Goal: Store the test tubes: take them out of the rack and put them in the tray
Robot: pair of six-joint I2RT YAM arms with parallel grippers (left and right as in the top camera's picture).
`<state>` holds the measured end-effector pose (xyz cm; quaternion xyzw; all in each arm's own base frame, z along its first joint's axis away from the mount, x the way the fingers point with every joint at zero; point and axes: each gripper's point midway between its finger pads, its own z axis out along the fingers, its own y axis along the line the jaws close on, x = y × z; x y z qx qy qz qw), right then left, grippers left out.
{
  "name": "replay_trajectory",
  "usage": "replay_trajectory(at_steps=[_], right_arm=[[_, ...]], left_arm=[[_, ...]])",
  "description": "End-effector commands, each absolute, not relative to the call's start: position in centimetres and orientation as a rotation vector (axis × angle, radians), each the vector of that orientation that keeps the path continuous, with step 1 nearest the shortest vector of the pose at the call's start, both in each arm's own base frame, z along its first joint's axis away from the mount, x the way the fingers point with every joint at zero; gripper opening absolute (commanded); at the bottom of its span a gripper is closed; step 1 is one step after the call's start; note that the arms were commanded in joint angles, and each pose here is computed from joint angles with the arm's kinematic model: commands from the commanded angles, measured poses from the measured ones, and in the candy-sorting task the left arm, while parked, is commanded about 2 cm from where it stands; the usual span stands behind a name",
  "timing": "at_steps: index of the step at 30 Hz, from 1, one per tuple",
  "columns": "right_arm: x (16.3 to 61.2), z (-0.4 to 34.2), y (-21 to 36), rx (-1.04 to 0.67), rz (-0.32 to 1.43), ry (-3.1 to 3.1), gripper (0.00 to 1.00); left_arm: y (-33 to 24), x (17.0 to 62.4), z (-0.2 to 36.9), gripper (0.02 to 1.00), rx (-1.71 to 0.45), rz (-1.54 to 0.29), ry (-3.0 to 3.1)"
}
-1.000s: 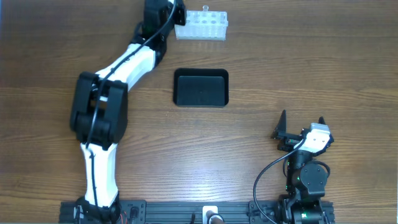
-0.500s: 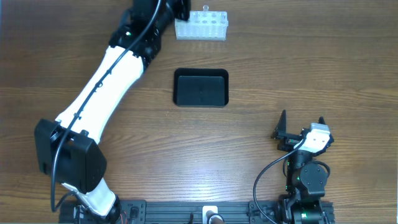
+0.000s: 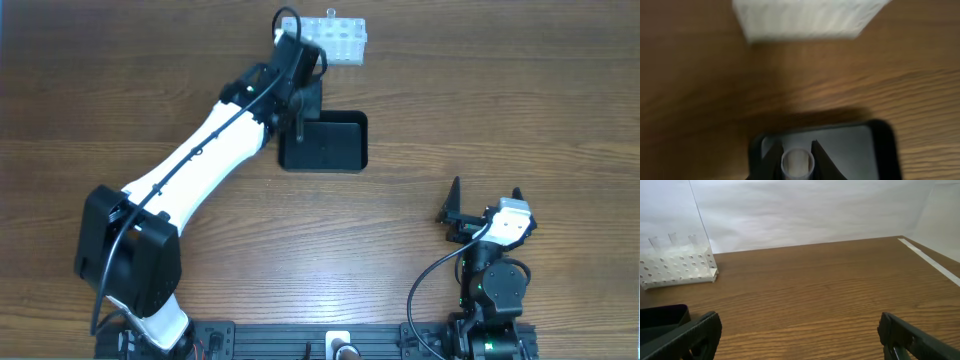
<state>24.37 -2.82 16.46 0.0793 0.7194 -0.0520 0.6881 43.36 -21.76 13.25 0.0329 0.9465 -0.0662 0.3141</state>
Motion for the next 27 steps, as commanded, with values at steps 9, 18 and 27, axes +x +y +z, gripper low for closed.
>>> replay_trajectory(at_steps=[9,18,27], right_arm=[[24.4,16.3,-2.7,0.173,-0.116,1.612,0.991],[24.4,16.3,-2.7,0.173,-0.116,1.612,0.993],[24.4,16.3,-2.7,0.173,-0.116,1.612,0.993]], left_arm=[[-19.8,42.8,9.8,0.073,0.003,-0.069,2.543],[-19.7,42.8,7.1,0.099,0.009,-0.031,2.588],[-19.7,42.8,5.4,0.119,0.013,-0.009,2.616]])
